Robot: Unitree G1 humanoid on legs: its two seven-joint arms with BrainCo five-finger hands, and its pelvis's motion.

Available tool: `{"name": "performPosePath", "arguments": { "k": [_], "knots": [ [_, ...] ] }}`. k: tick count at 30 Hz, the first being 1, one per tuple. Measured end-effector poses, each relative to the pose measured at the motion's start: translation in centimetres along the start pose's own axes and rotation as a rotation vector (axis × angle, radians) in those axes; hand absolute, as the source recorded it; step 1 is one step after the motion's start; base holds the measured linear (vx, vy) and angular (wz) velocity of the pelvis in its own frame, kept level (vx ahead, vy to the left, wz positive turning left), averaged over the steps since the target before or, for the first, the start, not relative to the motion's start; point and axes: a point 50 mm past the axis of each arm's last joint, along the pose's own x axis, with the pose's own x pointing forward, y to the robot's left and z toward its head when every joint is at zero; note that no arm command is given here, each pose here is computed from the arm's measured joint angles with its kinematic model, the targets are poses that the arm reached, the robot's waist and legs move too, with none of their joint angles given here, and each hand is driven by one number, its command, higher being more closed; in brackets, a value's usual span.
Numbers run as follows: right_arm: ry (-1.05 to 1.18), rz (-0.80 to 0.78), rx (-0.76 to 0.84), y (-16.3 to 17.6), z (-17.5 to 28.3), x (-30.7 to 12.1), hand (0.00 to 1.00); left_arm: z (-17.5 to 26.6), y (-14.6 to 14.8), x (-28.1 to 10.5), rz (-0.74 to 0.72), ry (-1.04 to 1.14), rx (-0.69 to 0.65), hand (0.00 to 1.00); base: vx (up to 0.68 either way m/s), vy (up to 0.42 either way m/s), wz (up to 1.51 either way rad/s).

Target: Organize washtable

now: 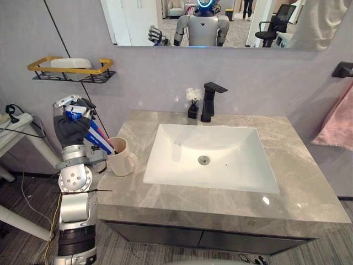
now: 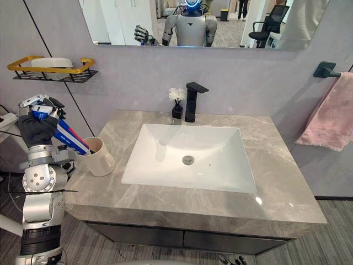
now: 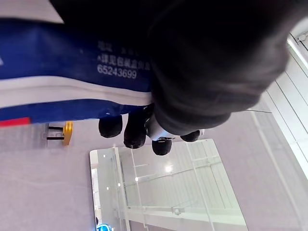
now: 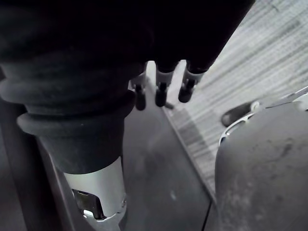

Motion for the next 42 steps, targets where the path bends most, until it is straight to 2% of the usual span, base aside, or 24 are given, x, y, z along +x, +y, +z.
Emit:
{"name": "performPosePath", "arguments": {
  "k": [15, 16, 24, 36, 42],
  "knots": [
    [-0.005, 0.019, -0.028, 0.4, 0.0, -0.1, 0.00, -2.4, -0.5, -1.6, 0.010, 0.125, -0.026, 1.00, 0.00, 0.000, 0.00],
    [-0.005, 0.018, -0.028, 0.4, 0.0, -0.1, 0.00, -2.5, -0.6, -1.7, 0.013, 0.132, -0.029, 0.00, 0.00, 0.000, 0.00],
    [-0.007, 0.018, -0.029, 0.3, 0.0, -0.1, 0.00, -4.0, -1.1, -2.8, 0.011, 0.208, -0.042, 0.00, 0.00, 0.000, 0.00],
    [-0.030, 0.024, -0.035, 0.4, 0.4, -0.2, 0.00, -3.7, -1.1, -2.7, 0.031, 0.196, -0.044, 0.00, 0.00, 0.000, 0.00],
    [-0.035, 0.023, -0.038, 0.3, 0.6, -0.2, 0.00, 0.7, -1.6, -1.0, 0.024, -0.018, -0.089, 0.00, 0.00, 0.000, 0.00]
  ]
}}
